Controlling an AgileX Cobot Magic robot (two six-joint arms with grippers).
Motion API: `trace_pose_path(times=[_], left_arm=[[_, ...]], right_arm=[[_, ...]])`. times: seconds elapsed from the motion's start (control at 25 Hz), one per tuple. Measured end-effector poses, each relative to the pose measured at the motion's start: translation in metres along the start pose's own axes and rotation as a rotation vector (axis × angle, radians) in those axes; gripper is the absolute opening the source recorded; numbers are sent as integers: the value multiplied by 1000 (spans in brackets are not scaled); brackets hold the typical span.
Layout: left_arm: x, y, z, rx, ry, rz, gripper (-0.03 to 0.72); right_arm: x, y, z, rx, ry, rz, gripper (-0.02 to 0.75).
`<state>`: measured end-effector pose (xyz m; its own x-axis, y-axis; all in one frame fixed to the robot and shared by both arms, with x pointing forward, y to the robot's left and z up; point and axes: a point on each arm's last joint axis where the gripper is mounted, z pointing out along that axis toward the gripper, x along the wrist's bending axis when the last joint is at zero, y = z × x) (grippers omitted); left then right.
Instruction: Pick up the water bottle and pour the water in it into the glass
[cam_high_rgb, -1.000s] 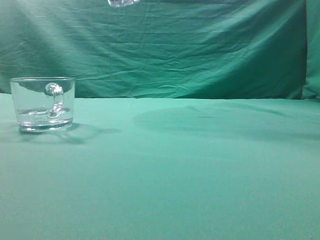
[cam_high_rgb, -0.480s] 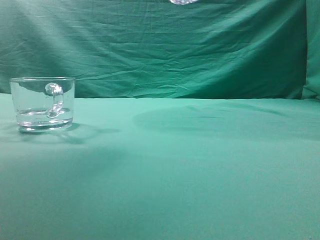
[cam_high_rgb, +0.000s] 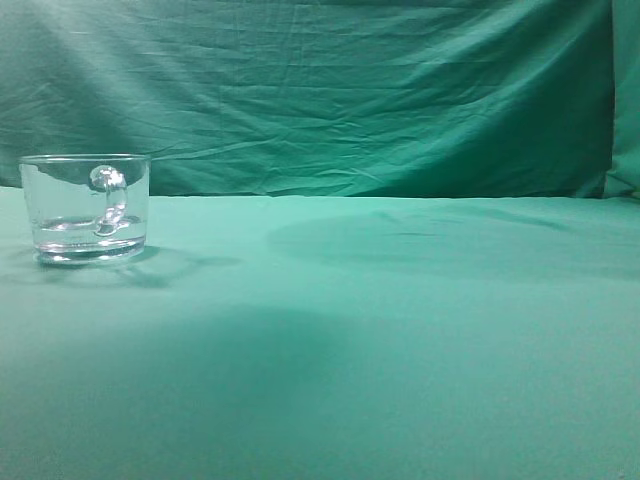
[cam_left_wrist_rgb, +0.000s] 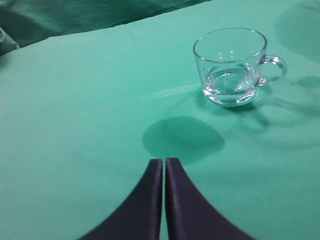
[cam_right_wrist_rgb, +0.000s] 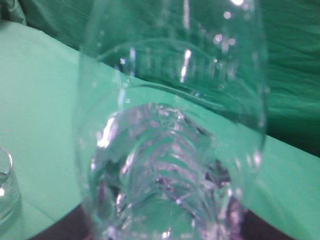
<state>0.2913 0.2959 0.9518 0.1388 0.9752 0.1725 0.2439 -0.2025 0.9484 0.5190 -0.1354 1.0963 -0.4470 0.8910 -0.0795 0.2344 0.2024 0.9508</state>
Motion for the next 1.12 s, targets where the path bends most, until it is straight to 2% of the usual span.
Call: trace_pose_path(times=[0.2,0.44,0.76,1.12], left_arm=[[0,0,0,0,0,0,0],[0,0,0,0,0,0,0],[0,0,0,0,0,0,0],[0,0,0,0,0,0,0]], right_arm=[[-16,11,-14,-46,-31,21,279],[-40,4,-15,-24,41,76,279],[-76,-37,-17,60,-70,29,279],[-71,-86,-23,51,-58,-10,279]])
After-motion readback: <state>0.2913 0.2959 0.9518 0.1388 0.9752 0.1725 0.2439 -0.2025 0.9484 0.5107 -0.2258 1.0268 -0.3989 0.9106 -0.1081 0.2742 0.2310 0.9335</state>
